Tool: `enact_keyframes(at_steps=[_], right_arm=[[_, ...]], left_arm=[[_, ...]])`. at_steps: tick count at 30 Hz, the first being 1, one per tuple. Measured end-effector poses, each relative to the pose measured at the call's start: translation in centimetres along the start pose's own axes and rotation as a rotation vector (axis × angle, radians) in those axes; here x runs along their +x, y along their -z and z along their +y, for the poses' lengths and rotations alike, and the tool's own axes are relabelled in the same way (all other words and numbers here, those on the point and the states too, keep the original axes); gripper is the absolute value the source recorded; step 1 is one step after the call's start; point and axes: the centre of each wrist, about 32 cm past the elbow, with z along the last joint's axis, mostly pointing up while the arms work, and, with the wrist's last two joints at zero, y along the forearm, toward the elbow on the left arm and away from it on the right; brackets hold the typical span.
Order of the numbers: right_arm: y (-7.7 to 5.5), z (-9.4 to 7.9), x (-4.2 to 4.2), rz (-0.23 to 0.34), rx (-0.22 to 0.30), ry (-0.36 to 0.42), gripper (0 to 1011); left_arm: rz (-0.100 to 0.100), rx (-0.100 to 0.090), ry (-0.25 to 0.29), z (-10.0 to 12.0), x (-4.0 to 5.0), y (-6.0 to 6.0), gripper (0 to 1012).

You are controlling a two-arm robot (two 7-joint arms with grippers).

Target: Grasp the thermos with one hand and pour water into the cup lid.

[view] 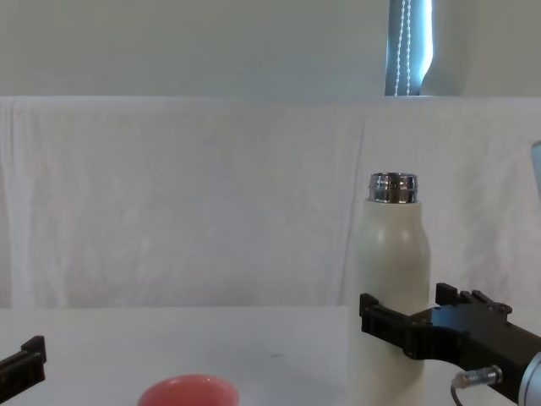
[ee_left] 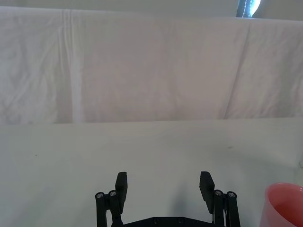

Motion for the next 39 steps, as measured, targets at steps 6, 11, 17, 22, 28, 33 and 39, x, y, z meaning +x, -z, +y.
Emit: enact_keyframes(at_steps=[6, 11, 17, 22, 28, 33, 39], right_arm=[[0.1, 0.5, 0.09, 0.001, -0.005, 0.001, 1001], [0.1, 0.9, 0.22, -0.001, -0.01, 0.001, 1000], [0.1, 1.3, 0.38, -0.002, -0.017, 0.002, 1000], [0.1, 1.4, 0.36, -0.002, -0.02, 0.001, 1001], [-0.1, 1.6, 0.22, -0.003, -0.02, -0.001, 1001], [-0.1, 1.9, 0.04, -0.001, -0.02, -0.005, 1001], [0.0, 2.1, -0.04, 0.0, -0.02, -0.008, 1001]], left_arm=[[0.0, 0.0, 0.0, 0.0, 0.0, 0.0, 1001], [0.0, 0.0, 0.0, 0.0, 0.0, 0.0, 1001], [0.0, 0.0, 0.0, 0.0, 0.0, 0.0, 1001], [0.0, 0.0, 0.0, 0.0, 0.0, 0.0, 1001], [0.0, 0.0, 0.0, 0.0, 0.0, 0.0, 1001], [0.0, 0.0, 0.0, 0.0, 0.0, 0.0, 1001], [0.0, 0.0, 0.0, 0.0, 0.0, 0.0, 1001]])
